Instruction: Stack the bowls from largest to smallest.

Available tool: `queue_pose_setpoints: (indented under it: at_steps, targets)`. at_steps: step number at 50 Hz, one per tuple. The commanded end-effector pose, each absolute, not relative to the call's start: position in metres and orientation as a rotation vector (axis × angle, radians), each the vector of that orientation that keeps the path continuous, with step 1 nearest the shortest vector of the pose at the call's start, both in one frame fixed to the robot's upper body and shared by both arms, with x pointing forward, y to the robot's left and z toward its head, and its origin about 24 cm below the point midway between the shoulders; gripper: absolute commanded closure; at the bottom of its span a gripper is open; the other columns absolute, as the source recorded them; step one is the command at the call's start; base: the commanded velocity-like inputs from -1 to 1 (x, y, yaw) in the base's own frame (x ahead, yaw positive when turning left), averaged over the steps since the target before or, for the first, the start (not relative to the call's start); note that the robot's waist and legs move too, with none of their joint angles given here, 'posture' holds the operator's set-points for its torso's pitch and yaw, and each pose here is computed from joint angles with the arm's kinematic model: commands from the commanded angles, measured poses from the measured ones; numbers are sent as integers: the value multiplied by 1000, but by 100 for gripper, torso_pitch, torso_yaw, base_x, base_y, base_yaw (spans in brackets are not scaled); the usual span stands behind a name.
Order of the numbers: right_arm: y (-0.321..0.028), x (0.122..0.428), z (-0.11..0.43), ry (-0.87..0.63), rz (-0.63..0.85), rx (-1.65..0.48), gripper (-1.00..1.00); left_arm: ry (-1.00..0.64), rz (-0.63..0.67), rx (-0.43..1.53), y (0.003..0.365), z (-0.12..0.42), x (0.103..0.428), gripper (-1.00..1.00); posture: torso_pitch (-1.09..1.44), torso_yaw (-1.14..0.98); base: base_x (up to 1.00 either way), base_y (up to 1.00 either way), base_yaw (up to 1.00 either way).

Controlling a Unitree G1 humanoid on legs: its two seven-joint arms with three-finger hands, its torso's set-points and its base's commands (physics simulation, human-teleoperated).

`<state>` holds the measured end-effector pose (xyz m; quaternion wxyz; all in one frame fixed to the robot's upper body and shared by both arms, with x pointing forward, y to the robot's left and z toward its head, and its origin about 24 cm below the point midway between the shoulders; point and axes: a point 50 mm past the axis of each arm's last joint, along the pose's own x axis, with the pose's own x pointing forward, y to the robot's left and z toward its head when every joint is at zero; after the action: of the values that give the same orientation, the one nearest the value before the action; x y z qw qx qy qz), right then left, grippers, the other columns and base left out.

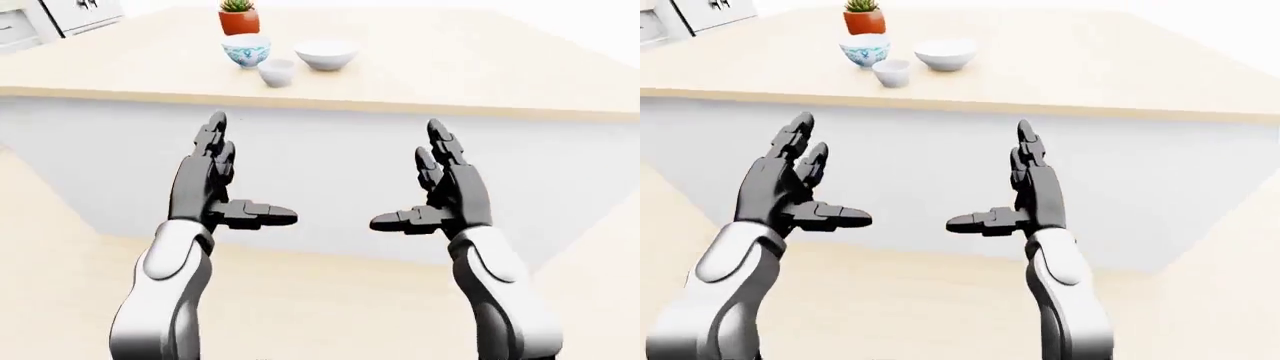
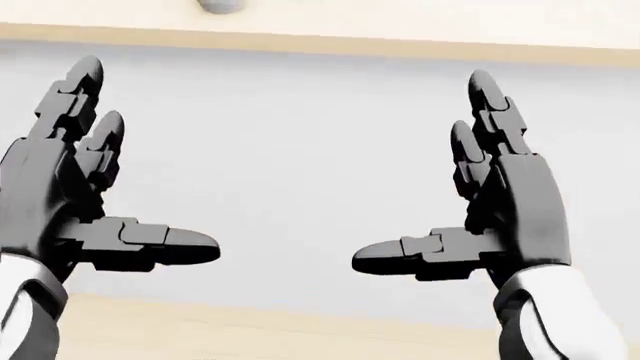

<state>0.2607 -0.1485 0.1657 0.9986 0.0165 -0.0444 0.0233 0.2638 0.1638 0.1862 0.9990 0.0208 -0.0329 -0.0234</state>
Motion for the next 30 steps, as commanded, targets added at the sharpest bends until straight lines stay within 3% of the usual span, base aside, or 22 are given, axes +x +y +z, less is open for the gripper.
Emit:
queue_pose_setpoints:
  at_steps: [1, 7, 20, 30]
  targets:
    - [-148, 258, 182, -160, 62, 33, -100, -133, -56, 43, 162, 205, 260, -100, 0, 0, 0, 0, 100]
    - [-152, 255, 194, -184, 55, 17, -100, -134, -62, 58, 163, 207, 261, -100, 0, 0, 0, 0, 100]
    - [-156, 250, 230, -260, 64, 10, -100, -185, -64, 97, 163, 257, 263, -100, 0, 0, 59, 8, 0]
    - [-158, 248, 236, -276, 67, 16, -100, -201, -57, 99, 165, 266, 264, -100, 0, 0, 77, 0, 0]
